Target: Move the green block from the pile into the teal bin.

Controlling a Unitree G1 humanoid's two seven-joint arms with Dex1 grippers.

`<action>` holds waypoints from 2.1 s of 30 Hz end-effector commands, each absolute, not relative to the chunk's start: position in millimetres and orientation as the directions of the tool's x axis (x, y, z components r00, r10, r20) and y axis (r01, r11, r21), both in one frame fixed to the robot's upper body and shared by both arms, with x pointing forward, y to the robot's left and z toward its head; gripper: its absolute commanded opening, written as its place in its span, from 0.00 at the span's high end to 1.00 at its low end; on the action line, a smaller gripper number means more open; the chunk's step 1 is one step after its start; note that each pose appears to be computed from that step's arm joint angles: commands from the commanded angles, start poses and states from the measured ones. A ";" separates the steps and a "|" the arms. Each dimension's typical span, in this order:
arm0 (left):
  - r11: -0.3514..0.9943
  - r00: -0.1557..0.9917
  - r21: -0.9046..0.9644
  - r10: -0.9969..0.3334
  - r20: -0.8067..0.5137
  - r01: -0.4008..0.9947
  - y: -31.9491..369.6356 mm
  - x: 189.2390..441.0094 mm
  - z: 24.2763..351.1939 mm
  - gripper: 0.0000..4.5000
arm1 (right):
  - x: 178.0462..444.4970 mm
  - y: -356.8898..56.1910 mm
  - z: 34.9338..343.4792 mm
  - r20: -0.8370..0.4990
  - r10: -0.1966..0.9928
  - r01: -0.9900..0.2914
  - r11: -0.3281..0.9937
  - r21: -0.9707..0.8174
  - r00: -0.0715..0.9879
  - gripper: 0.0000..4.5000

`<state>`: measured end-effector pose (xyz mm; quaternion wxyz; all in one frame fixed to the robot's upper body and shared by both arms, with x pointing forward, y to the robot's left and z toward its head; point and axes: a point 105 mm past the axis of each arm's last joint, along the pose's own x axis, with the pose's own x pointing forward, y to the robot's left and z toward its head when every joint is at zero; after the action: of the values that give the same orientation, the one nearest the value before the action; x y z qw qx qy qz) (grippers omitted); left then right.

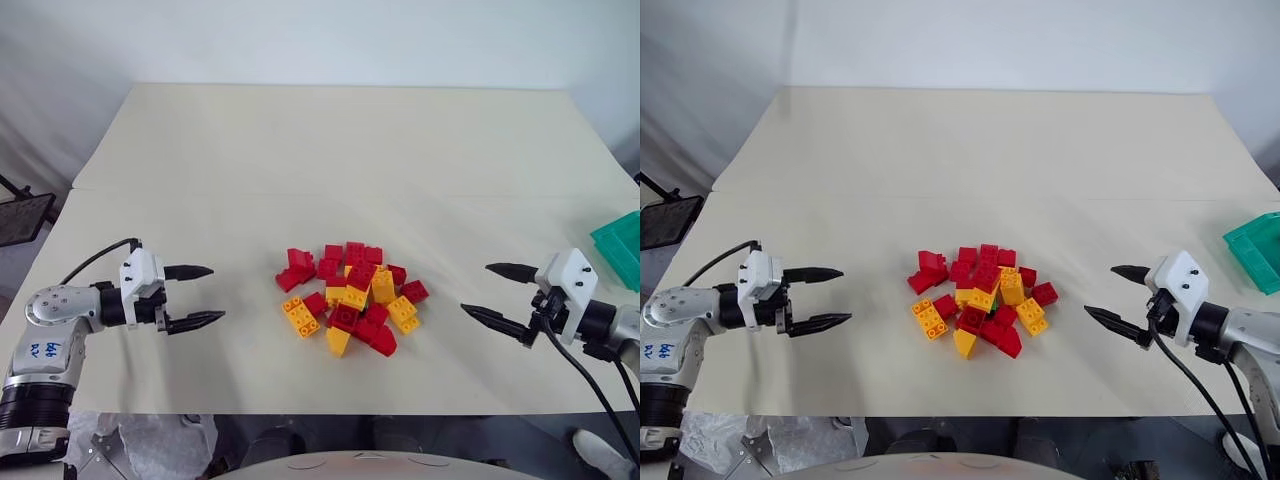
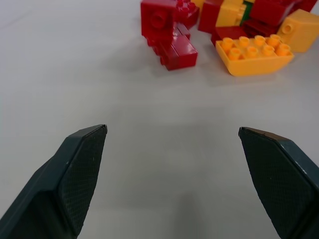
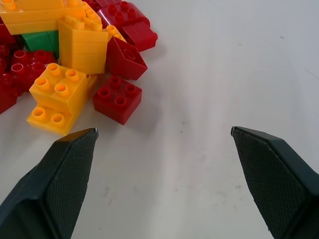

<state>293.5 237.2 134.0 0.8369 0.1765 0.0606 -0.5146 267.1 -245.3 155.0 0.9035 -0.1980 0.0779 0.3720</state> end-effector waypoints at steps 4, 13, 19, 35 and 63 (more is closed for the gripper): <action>0.495 0.532 0.216 -0.828 -0.176 0.842 231.3 314.6 155.2 0.00 | 271.0 -239.2 167.1 -0.249 0.625 -0.670 0.653 -0.353 0.740 0.00; 0.432 0.475 0.222 -0.857 -0.202 0.874 216.7 311.1 156.2 0.00 | 265.4 -210.6 179.4 -0.233 0.661 -0.699 0.647 -0.305 0.714 0.00; 0.287 0.331 0.250 -0.931 -0.155 0.925 202.1 304.1 163.1 0.00 | 229.1 -146.4 181.6 -0.252 0.796 -0.835 0.523 -0.173 0.550 0.36; 0.003 0.009 0.211 -1.000 -0.028 0.977 182.1 280.7 171.8 0.00 | 249.6 -48.7 143.2 -0.207 0.900 -0.913 0.403 0.068 0.382 0.99; 0.044 0.050 0.257 -0.999 -0.014 0.965 180.3 286.4 167.2 0.00 | 326.4 -125.9 172.2 -0.129 0.625 -0.635 0.732 -0.245 0.770 0.99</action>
<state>291.4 181.3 163.7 0.7381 0.0889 -0.0737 -0.6647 333.8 -132.7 144.4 0.9355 -0.1337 0.0681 0.3199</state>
